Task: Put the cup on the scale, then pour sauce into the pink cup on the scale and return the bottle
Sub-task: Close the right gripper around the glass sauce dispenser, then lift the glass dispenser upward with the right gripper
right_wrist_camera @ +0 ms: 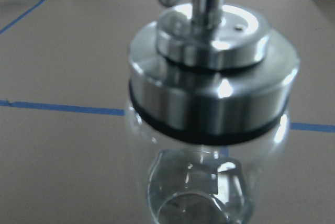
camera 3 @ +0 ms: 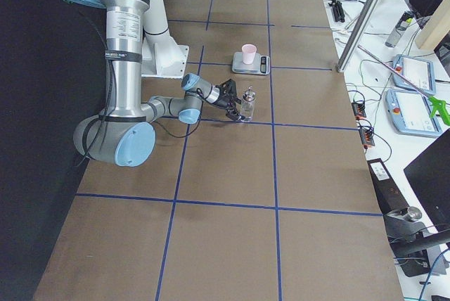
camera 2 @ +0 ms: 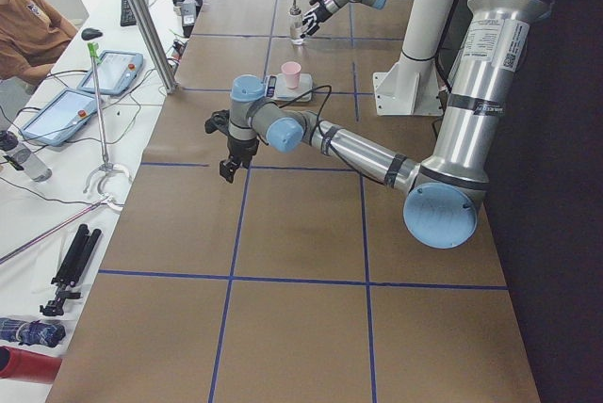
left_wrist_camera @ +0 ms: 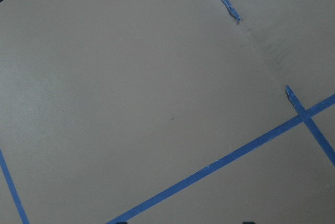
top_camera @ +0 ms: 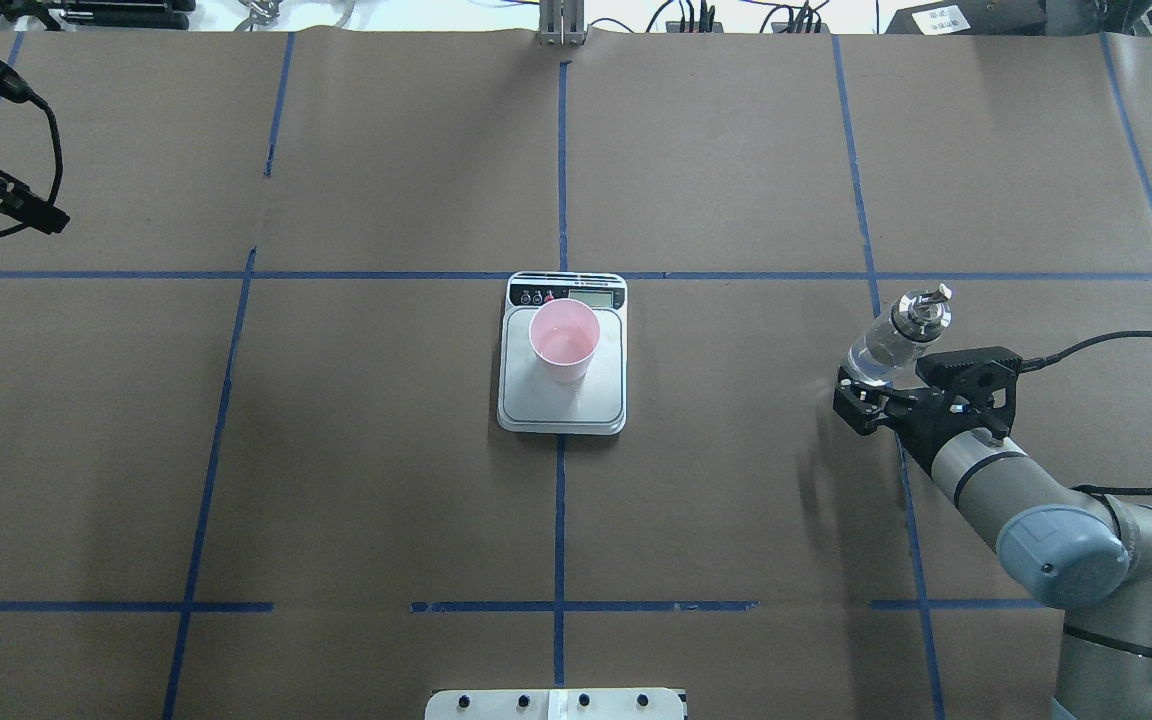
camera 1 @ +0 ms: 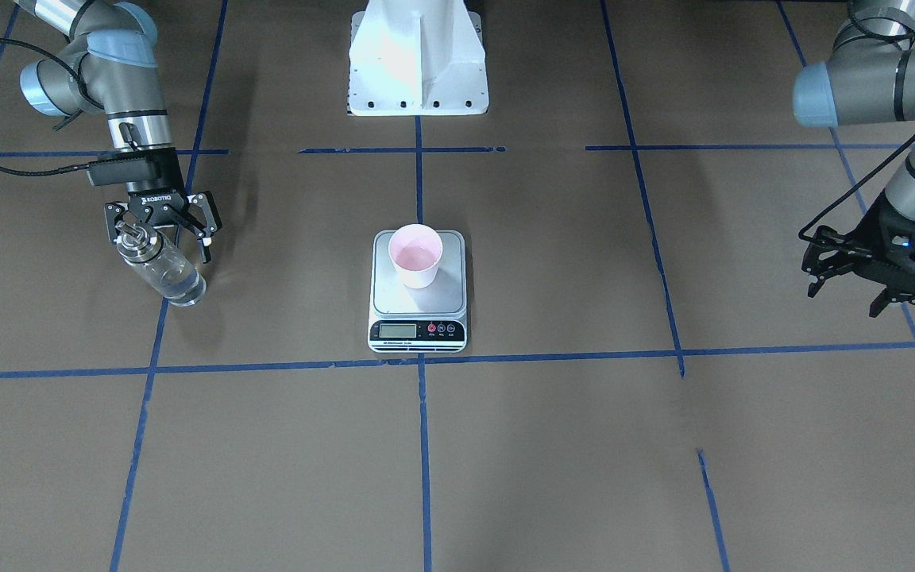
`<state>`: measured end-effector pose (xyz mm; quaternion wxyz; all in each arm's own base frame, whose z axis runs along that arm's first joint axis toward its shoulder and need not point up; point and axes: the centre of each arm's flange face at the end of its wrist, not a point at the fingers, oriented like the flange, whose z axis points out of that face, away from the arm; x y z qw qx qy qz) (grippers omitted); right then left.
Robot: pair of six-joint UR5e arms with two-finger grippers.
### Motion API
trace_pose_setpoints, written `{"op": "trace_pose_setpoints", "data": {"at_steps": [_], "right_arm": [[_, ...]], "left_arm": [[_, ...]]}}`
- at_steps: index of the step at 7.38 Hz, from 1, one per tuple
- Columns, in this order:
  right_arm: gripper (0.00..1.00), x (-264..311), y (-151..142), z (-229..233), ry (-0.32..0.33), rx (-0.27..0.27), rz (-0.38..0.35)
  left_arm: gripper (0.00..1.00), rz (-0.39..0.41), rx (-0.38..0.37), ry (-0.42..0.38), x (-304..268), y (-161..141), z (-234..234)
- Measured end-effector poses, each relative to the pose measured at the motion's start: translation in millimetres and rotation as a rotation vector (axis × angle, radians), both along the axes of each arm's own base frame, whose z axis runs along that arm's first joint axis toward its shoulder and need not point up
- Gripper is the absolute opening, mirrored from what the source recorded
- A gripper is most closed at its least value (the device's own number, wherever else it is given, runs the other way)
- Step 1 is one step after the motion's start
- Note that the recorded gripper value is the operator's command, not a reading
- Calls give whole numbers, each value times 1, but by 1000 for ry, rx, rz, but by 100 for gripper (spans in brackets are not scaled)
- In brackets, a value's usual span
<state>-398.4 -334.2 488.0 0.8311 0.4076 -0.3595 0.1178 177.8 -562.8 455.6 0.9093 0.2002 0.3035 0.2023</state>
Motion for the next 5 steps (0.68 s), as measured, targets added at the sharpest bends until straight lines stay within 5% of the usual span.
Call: {"op": "trace_pose_setpoints", "data": {"at_steps": [5], "right_arm": [[100,-8,-7,-1,4,23,39]], "left_arm": [[79,-3,0,-1,-1,0,-1]]}}
